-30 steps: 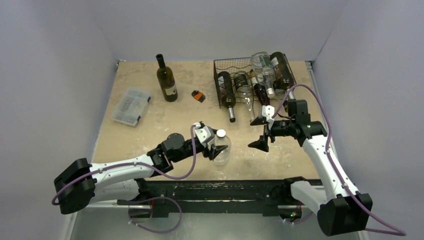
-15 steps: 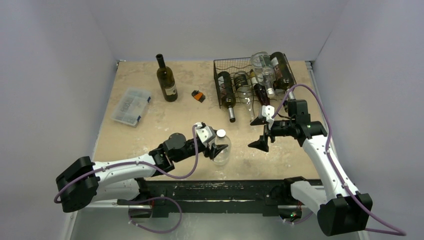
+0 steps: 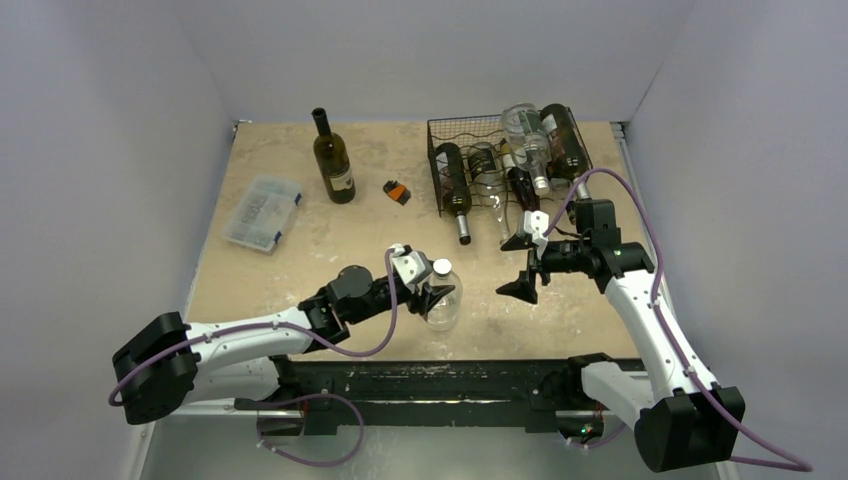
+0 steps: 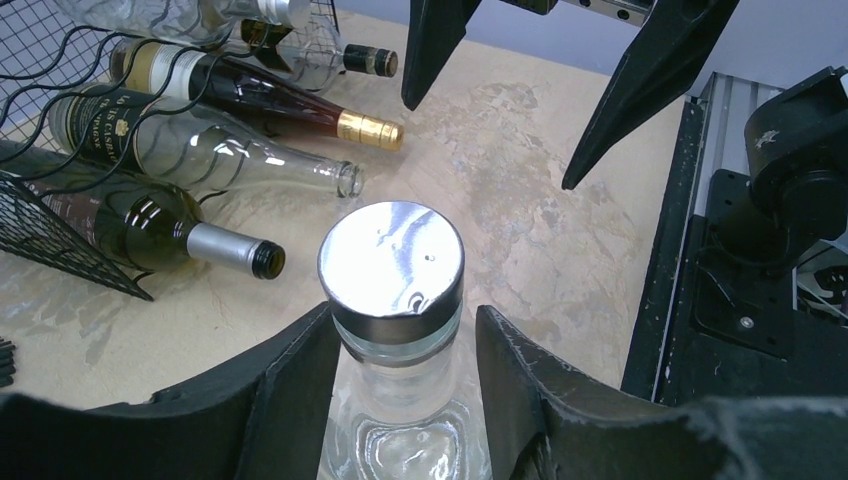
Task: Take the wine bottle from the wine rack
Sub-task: Pick up the wine bottle from the center of the board.
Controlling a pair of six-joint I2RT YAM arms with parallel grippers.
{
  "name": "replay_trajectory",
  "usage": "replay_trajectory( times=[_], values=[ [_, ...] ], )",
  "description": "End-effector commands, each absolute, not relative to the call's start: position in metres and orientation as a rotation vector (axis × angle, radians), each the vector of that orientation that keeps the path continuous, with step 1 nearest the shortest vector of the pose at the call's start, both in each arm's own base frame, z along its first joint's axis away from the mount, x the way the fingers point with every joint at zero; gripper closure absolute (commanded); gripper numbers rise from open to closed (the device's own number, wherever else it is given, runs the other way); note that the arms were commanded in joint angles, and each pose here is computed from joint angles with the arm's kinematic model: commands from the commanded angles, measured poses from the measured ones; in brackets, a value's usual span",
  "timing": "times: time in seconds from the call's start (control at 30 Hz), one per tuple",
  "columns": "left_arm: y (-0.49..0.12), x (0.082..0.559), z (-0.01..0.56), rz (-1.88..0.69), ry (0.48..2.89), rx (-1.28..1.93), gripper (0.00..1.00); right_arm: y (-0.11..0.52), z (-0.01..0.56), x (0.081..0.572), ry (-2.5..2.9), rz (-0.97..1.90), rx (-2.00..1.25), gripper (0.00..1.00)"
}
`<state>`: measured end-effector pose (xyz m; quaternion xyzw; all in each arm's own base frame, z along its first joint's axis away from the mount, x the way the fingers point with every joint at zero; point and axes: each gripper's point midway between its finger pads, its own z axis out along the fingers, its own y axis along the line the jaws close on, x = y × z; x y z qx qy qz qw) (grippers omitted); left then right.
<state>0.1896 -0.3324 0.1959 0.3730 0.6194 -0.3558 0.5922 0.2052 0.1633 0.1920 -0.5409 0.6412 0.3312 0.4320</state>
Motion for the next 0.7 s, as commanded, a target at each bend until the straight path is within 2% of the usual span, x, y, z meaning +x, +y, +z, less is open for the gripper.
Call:
replay_trajectory(
  times=[0.0,0.2,0.4,0.67],
  values=[
    [-0.3398,0.1961,0.2293,-0.857,1.363,0.810,0.50,0.1611,0.1865,0.2052,1.610,0.820,-1.353,0.01],
    [-0.3450,0.1977,0.2329,-0.862,1.357,0.817,0.62,0.1607,0.1856,0.2056,1.613,0.816,-1.355,0.01],
    [-0.3475,0.1987,0.2356,-0.862,1.350,0.821,0.82,0.1601,0.1841,0.2060,1.620,0.816,-1.354,0.01],
    [-0.3468,0.2002,0.2392,-0.854,1.349,0.814,1.00,0.1600,0.1833,0.2060,1.624,0.815,-1.354,0.01]
  ],
)
